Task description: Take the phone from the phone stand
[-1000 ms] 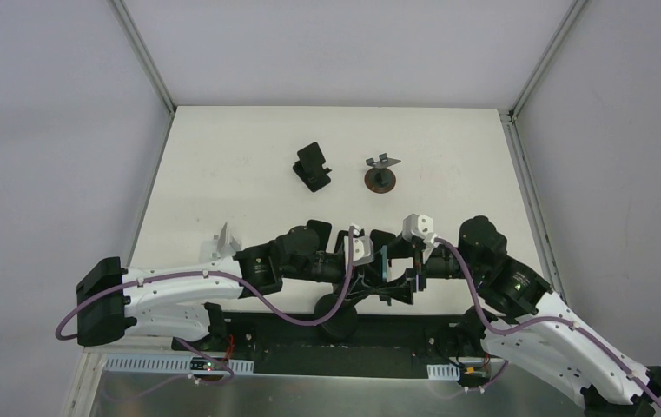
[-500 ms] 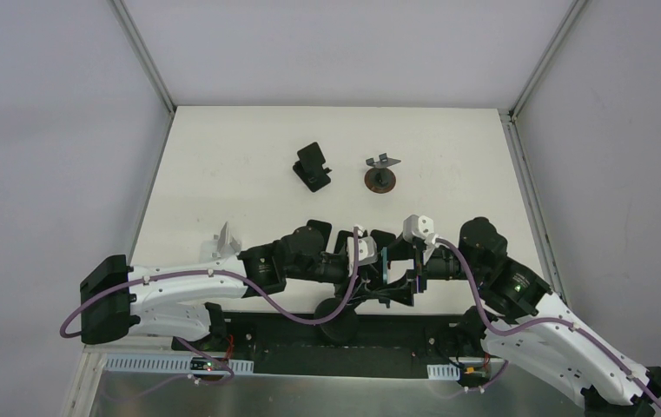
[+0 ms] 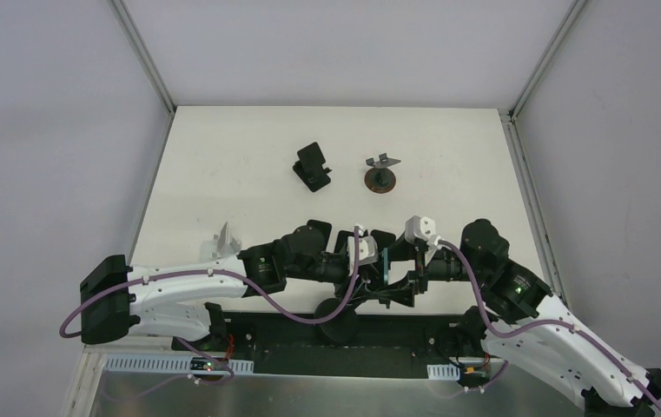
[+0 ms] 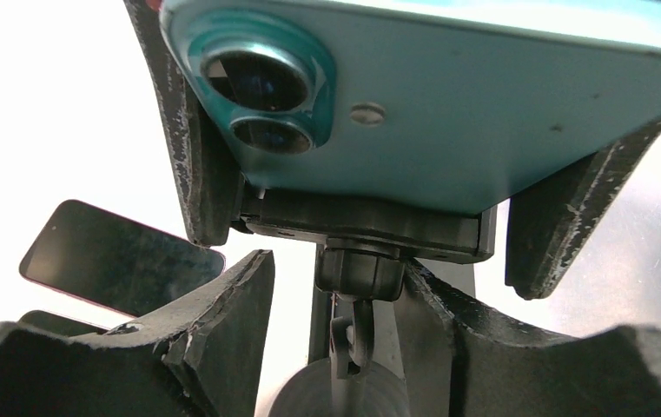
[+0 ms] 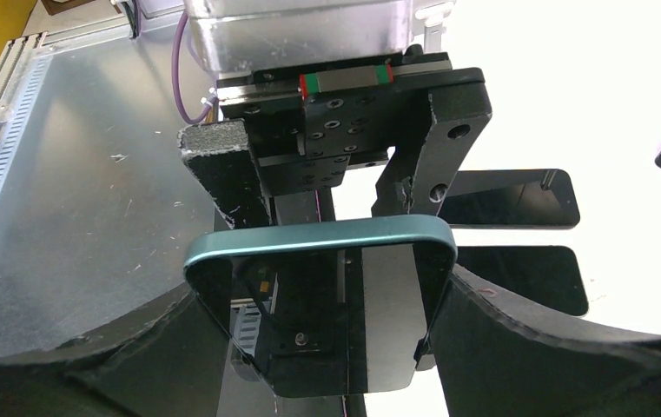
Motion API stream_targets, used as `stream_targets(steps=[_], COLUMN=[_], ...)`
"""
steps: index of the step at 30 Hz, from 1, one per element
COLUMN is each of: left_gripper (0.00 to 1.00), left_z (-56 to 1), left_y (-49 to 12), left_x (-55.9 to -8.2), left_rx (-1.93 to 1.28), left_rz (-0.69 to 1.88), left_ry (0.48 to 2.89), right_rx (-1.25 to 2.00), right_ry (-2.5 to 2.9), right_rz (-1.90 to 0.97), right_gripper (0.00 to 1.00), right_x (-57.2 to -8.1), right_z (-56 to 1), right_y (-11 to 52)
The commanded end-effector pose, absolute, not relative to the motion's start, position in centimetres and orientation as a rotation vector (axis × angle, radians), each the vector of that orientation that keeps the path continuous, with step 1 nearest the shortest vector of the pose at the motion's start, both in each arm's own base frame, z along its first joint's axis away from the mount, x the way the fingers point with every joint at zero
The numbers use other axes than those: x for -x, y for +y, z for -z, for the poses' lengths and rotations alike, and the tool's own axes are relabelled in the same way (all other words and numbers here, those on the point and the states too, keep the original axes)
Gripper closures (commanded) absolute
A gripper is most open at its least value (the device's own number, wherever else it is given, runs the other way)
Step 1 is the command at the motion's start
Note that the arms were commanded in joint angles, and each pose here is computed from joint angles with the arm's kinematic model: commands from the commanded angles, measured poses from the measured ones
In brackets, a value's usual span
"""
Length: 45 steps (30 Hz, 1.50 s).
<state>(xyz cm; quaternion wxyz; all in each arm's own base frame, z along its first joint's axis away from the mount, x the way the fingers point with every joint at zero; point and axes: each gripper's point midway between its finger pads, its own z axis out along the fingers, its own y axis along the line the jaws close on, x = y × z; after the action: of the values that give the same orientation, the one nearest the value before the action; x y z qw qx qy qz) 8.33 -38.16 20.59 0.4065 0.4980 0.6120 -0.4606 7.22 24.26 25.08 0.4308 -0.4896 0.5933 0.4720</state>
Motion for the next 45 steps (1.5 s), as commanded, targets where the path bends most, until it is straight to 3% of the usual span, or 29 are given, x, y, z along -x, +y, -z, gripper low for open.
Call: stream_targets(steps=[1, 12, 17, 23, 26, 31, 40, 41, 43, 45], left_gripper=[0.48, 0.49, 0.55, 0.79, 1.0, 1.0, 1.0, 1.0, 1.0, 1.0], left_z=[-25.0, -26.0, -26.0, -26.0, -25.9, -25.6, -25.2, -25.2, -25.1, -25.2], left_y=[-38.8, -39.2, -39.5, -39.9, -40.1, -40.0, -39.2, -39.1, -39.0, -39.0], left_x=[-9.5, -9.1, -9.0, -8.7, -8.7, -8.6, -9.2, -9.2, -9.2, -8.9], left_rx=[-1.173, -1.201, -1.219, -1.236, -1.236, -1.236, -1.202, -1.199, -1.194, -1.206], left_rz=[1.165, 1.179, 1.188, 1.214, 1.219, 1.221, 1.176, 1.175, 1.174, 1.192], left_ry=[1.435, 1.386, 1.377, 1.38, 1.389, 1.398, 1.412, 1.412, 1.416, 1.412], right_rx=[1.231, 1.244, 1.243, 1.24, 1.243, 1.26, 1.305, 1.305, 1.287, 1.265], right_ry=[1.428, 1.424, 1.426, 1.427, 1.432, 1.449, 1.42, 1.418, 1.427, 1.441], right_rz=[-1.252, -1.265, -1.264, -1.26, -1.258, -1.245, -1.175, -1.168, -1.144, -1.115], right_gripper=[1.0, 1.0, 1.0, 1.0, 1.0, 1.0, 0.8, 0.81, 1.0, 1.0], right_x=[-6.0, -5.7, -5.7, -5.7, -5.6, -5.5, -5.9, -6.0, -6.6, -7.2], right_z=[-26.3, -26.2, -26.0, -26.0, -25.9, -25.5, -25.2, -25.2, -25.3, -25.4], right_y=[24.5, 24.5, 24.4, 24.3, 24.2, 23.9, 23.7, 23.7, 23.7, 23.7])
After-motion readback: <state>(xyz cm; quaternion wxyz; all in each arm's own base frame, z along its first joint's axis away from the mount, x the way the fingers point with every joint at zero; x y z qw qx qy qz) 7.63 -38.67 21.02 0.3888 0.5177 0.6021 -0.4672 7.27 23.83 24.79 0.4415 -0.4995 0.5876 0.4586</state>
